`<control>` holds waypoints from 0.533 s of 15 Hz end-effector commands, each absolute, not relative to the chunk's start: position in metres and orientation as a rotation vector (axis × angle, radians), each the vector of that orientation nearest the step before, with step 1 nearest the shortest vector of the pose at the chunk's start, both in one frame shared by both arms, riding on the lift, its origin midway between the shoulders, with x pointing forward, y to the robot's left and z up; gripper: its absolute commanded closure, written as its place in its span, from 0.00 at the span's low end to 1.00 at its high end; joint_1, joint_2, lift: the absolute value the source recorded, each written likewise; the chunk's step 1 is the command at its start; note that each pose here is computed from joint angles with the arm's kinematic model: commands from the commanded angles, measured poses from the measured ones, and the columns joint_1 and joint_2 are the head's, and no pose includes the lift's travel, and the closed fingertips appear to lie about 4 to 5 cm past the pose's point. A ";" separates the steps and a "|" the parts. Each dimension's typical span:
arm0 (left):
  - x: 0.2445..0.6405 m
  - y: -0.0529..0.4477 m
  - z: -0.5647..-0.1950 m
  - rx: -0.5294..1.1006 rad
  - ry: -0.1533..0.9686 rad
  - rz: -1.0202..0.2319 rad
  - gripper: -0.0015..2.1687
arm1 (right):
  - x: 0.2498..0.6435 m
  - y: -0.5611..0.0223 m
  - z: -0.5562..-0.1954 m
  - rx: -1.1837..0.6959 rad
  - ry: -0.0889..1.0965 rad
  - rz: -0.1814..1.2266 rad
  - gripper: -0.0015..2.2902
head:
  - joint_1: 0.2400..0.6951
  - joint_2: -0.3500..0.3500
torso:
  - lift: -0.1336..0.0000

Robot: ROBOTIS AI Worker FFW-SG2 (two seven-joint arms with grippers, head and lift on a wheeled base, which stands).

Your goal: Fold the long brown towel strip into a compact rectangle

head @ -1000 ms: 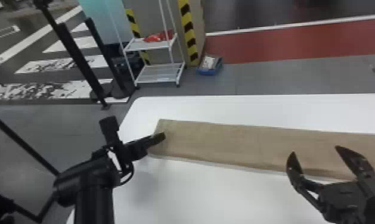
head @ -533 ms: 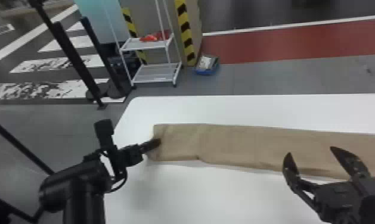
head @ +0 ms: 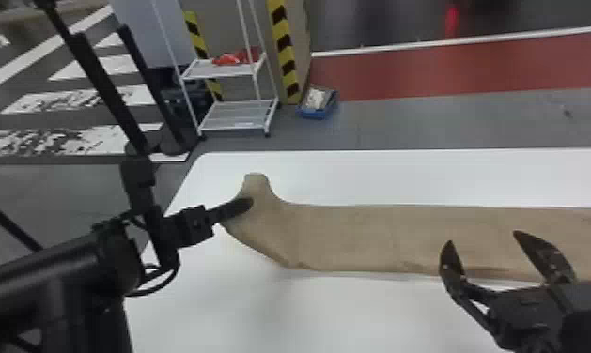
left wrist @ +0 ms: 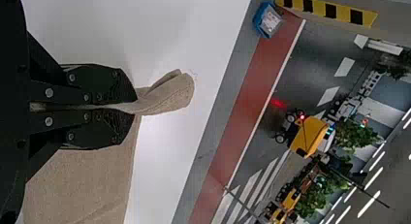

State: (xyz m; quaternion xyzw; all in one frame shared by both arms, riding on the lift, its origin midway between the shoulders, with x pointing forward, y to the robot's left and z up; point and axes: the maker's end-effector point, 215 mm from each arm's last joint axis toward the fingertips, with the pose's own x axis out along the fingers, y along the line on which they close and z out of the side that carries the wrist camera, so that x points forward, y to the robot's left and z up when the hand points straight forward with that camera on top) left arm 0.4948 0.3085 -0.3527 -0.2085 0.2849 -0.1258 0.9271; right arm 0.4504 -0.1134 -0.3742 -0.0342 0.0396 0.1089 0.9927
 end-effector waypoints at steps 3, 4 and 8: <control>0.488 0.212 -0.320 -0.279 0.613 -0.374 0.99 | 0.446 -0.161 -0.365 -0.064 0.061 0.146 0.03 | 1.00 0.75 | 0.13; 0.489 0.198 -0.323 -0.246 0.627 -0.381 0.99 | 0.446 -0.172 -0.362 -0.062 0.056 0.128 0.03 | 1.00 0.70 | 0.13; 0.490 0.155 -0.333 -0.166 0.657 -0.411 0.99 | 0.444 -0.249 -0.361 -0.062 0.061 0.009 0.04 | 1.00 0.48 | 0.13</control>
